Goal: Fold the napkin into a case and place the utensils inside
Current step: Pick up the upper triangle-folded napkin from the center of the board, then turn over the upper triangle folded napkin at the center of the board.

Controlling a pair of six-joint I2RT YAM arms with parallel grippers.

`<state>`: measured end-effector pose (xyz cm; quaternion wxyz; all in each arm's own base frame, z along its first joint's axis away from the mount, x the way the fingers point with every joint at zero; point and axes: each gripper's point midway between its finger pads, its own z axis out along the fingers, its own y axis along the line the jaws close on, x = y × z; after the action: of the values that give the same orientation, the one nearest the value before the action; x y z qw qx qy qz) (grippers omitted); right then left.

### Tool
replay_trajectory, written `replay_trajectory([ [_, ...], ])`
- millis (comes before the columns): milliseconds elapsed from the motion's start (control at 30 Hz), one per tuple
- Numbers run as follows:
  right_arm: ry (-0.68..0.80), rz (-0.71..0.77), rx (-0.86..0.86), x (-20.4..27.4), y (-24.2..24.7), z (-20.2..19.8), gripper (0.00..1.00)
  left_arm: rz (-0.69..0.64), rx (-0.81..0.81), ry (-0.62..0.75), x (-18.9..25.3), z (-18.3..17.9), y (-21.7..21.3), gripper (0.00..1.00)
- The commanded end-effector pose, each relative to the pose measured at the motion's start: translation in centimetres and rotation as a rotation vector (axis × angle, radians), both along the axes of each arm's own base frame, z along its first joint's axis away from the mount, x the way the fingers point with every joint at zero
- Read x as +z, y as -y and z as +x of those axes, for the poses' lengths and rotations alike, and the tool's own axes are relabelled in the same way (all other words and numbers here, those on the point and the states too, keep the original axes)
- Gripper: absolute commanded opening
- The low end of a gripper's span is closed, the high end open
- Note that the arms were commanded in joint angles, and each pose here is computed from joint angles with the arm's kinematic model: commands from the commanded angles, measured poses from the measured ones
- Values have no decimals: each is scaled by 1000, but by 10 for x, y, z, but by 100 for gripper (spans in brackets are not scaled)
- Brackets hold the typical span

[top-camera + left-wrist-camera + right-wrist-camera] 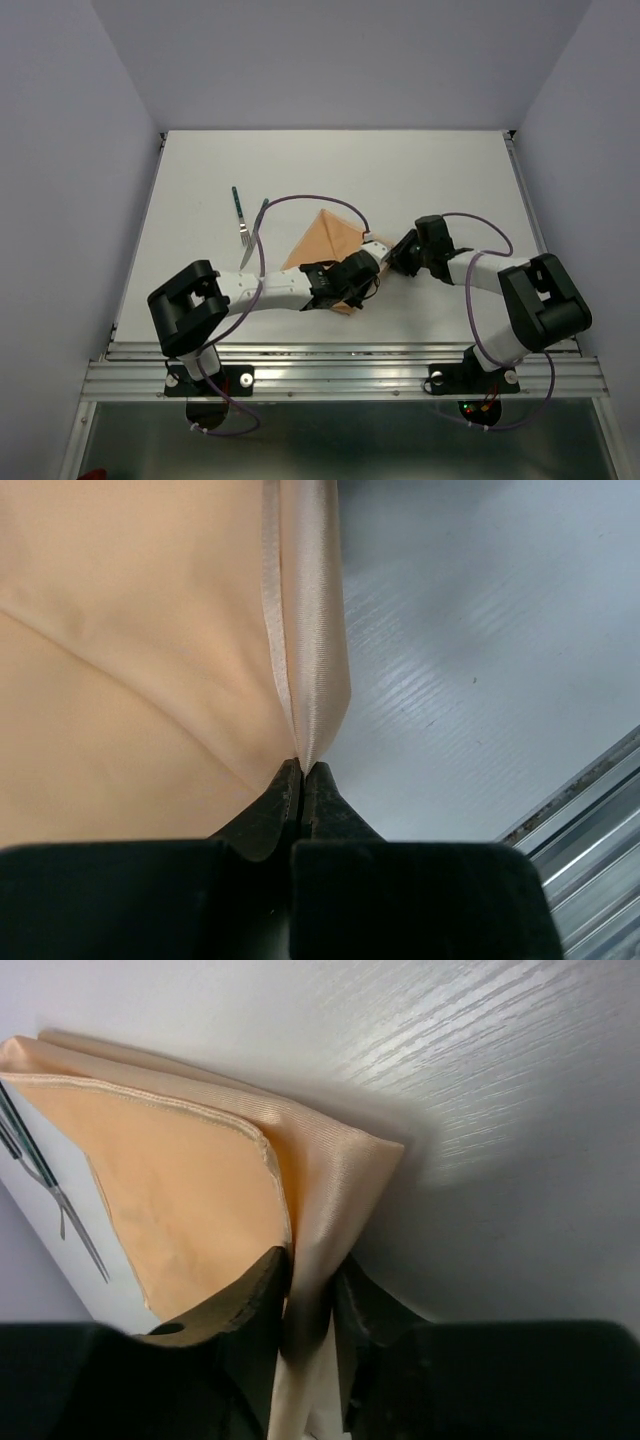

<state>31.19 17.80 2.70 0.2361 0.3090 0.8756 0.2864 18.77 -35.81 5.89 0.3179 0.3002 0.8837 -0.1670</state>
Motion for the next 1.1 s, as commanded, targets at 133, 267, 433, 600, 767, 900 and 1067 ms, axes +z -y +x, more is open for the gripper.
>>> replay_trajectory([
  [133, 48, -28, -65, 10, 10, 14, 5, -66, -3, 51, 29, 5, 1, 0],
  [267, 106, -48, -76, 31, 15, 19, 1, -83, 0, 65, 41, 6, 1, 0],
  [433, 202, -110, -101, 73, 28, 30, 1, -107, -20, 76, 69, 7, 9, 0],
  [600, 299, -141, -119, 117, 33, 44, 1, -133, -13, 109, 104, 15, 17, 0],
  [767, 372, -158, -155, 155, 40, 52, 1, -187, -35, 137, 150, 19, 30, 0],
  [900, 484, -146, -198, 205, 47, 58, 1, -218, -45, 127, 173, 19, 41, 0],
  [1067, 550, -194, -254, 237, 67, 47, 1, -251, -61, 118, 200, 17, 48, 0],
])
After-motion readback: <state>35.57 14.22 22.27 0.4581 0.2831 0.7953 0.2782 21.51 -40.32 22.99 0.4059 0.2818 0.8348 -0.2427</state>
